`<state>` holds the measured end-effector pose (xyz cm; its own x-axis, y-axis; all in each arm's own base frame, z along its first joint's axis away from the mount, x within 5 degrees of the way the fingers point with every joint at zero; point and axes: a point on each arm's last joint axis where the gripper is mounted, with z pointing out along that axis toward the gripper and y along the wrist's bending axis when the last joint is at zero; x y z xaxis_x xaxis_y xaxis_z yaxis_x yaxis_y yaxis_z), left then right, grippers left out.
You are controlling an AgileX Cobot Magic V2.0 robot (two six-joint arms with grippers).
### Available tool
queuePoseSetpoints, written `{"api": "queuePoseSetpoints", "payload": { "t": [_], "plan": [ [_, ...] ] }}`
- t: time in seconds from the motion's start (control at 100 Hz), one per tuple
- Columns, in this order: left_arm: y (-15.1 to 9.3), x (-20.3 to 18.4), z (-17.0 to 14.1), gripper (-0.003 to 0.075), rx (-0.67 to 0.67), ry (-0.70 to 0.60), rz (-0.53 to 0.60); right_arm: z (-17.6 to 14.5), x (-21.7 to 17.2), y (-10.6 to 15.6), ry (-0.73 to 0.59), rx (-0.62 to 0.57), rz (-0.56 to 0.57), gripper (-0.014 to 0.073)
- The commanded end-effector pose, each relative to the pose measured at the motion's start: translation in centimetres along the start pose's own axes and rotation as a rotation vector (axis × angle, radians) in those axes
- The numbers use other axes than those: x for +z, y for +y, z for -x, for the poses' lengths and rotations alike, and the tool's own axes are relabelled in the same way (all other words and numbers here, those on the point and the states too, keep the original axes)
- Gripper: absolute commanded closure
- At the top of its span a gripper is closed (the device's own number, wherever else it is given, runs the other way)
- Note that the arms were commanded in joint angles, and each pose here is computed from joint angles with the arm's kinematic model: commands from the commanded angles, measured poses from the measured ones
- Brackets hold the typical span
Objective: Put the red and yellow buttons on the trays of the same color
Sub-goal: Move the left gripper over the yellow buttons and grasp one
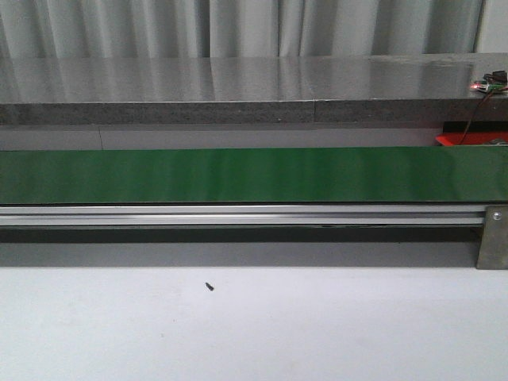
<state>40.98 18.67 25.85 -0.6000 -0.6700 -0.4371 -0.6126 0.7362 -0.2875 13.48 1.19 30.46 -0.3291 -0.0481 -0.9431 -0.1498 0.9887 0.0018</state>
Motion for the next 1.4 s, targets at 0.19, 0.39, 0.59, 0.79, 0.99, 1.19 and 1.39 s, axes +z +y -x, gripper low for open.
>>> {"api": "queuePoseSetpoints", "payload": {
  "t": [0.19, 0.39, 0.59, 0.79, 0.99, 1.19, 1.39],
  "plan": [
    [0.2, -0.3, 2.9, 0.0133, -0.126, -0.111, -0.034, 1.3, -0.4, -0.2, -0.081, 0.007, -0.024, 0.0652],
    [0.3, 2.1, 3.4, 0.0133, -0.185, -0.119, -0.052, 1.3, -0.4, -0.2, -0.081, 0.007, -0.024, 0.0652],
    [0.6, 4.0, 3.7, 0.0133, -0.238, -0.161, -0.074, 1.3, -0.4, -0.2, -0.08, 0.007, -0.023, 0.0652],
    [1.0, 6.1, 3.3, 0.0134, -0.267, -0.139, -0.074, 1.3, -0.4, -0.2, -0.08, 0.007, -0.023, 0.0652],
    [1.0, 6.7, 3.4, 0.0295, -0.283, -0.148, -0.086, 1.2, -0.4, -0.2, -0.077, 0.007, -0.022, 0.0652],
    [0.9, 6.5, 3.6, 0.0491, -0.282, -0.167, -0.092, 1.2, -0.4, -0.2, -0.076, 0.007, -0.021, 0.0652],
    [0.6, 5.5, 3.9, 0.0531, -0.268, -0.183, -0.101, 1.2, -0.4, -0.2, -0.076, 0.007, -0.021, 0.0652]
  ]
}}
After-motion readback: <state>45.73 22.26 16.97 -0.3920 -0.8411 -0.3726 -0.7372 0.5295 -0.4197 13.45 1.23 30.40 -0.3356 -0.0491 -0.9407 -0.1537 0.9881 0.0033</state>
